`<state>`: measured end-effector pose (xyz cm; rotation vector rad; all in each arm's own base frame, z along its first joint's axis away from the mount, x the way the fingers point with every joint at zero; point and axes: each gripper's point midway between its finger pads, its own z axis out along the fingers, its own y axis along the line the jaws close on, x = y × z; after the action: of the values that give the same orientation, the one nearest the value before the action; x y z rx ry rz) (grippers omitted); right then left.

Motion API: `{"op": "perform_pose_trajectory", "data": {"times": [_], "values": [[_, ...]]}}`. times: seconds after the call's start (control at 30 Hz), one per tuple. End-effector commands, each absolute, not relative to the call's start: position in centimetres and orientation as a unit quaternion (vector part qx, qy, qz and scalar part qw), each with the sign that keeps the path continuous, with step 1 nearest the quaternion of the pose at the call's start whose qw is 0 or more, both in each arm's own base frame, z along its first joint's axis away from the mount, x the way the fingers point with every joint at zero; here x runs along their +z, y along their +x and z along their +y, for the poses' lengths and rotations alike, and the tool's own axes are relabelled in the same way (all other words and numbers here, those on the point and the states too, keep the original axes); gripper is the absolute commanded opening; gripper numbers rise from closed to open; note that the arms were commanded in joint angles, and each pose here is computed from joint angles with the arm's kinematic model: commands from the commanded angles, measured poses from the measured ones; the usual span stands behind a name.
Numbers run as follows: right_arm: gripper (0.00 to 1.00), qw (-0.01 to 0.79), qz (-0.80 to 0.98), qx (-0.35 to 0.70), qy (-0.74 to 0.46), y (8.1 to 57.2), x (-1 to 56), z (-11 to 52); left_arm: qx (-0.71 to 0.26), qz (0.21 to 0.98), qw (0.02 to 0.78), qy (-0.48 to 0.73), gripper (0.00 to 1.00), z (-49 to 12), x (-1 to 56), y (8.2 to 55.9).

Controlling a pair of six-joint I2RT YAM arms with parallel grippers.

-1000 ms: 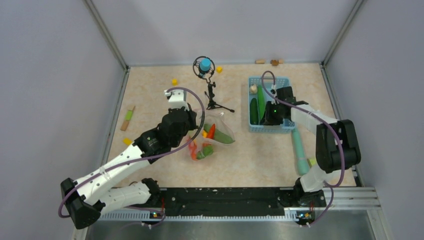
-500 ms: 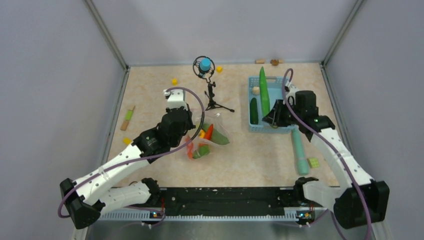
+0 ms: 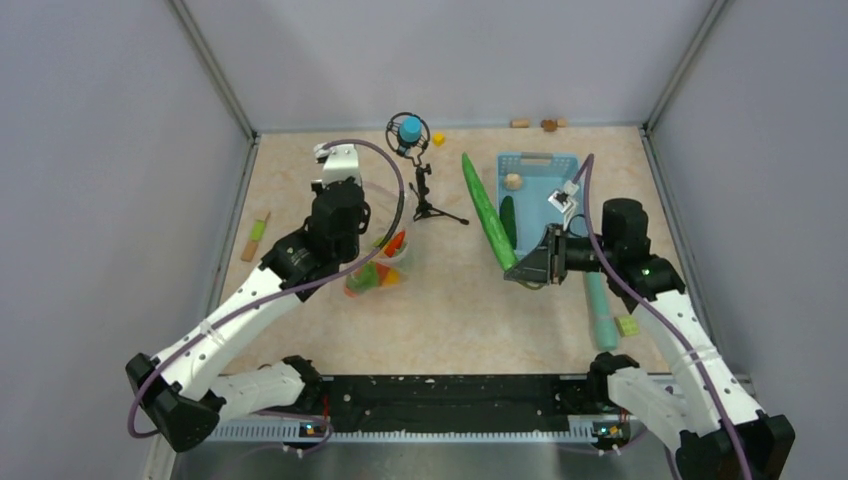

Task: Place the food in the zip-top bag and seal the zipper
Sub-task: Place the fake vegetable in the zipper food storage bag.

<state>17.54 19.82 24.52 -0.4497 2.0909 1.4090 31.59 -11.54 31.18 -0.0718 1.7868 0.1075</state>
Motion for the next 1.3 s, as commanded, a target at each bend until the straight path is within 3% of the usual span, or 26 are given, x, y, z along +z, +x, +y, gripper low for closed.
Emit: {"op": "perform_pose_trajectory", "data": {"times": [0.0, 0.4, 0.73, 0.9, 1.27], "values": [[0.0, 0.26, 0.719, 0.6, -0.234, 13.6, 27.5, 21.4, 0.082, 0.741, 0.664, -0.053, 0.0, -9.6, 35.9, 32.8], [0.0, 0.211, 0.716, 0.617, -0.248, 12.5, 26.5, 23.2, 0.196, 0.726, 0.654, -0.082, 0.0, -5.1, 40.6, 37.2], [0.0, 0.132, 0.738, 0.62, -0.23, 12.3, 23.3, 25.0, 0.086, 0.806, 0.583, 0.058, 0.0, -11.0, 28.5, 37.9], [0.0, 0.098, 0.76, 0.607, -0.21, 11.8, 21.6, 25.1, 0.033, 0.845, 0.53, 0.058, 0.0, -12.5, 22.7, 36.3], [0.0, 0.014, 0.8, 0.561, -0.212, 10.0, 17.0, 27.6, -0.125, 0.852, 0.504, 0.062, 0.0, -16.2, 22.3, 31.6]]}}
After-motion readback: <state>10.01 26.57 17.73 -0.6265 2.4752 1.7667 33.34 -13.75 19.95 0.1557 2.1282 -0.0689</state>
